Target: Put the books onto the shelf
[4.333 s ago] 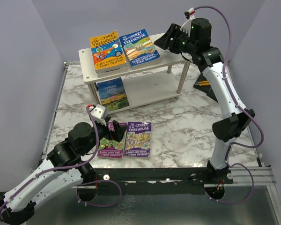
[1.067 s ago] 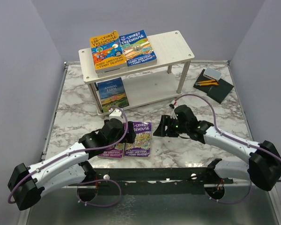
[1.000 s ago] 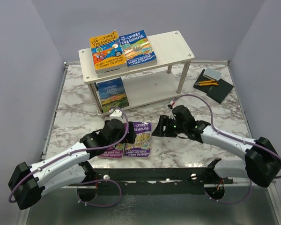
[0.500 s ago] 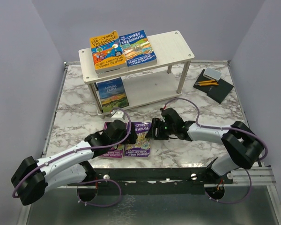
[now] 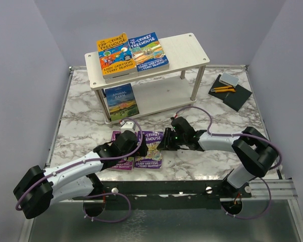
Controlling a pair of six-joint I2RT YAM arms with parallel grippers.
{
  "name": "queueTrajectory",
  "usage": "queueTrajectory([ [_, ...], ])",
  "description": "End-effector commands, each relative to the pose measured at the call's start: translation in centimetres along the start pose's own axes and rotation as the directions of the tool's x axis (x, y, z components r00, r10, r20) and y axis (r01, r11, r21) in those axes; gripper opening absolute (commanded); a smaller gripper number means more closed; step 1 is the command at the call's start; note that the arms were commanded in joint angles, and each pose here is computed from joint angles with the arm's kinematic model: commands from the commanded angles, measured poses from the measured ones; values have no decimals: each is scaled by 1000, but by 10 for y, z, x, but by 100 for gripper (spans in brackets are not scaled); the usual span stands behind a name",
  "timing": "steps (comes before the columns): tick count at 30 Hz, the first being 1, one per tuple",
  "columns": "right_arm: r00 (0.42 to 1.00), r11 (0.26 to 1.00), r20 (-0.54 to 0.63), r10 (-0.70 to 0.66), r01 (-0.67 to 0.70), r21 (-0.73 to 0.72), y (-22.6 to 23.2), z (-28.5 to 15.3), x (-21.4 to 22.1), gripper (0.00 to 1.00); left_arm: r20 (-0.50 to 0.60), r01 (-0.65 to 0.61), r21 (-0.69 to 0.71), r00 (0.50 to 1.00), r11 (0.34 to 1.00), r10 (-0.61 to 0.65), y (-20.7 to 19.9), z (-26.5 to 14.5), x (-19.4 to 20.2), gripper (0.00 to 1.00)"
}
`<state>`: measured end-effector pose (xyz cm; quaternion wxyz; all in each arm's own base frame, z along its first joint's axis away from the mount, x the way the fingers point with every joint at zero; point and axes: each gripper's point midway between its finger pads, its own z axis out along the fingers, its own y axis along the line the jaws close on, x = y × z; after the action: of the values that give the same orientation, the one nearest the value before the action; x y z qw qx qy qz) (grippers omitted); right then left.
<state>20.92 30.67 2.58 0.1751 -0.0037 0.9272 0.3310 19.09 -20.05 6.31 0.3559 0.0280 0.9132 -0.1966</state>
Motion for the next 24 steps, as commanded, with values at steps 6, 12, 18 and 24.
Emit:
queueTrajectory([
  [6, 1000, 985, 10, 6, -8, 174, -44, -1, 12, 1, -9, 17, 28, 1000, 999, -17, -5, 2, 3, 99],
  [12, 999, 967, 42, 4, -15, 253, -65, -19, 13, 1, -7, 14, 38, 1000, 999, -13, -8, 1, 0, 99],
  [18, 995, 955, 100, 16, -45, 293, -82, -45, 6, 1, -22, 9, 53, 1000, 999, -8, -14, 5, 1, 99],
  [24, 993, 952, 102, 50, -79, 297, -92, -62, 15, 1, -39, 8, 104, 999, 995, -4, -29, 14, 0, 99],
])
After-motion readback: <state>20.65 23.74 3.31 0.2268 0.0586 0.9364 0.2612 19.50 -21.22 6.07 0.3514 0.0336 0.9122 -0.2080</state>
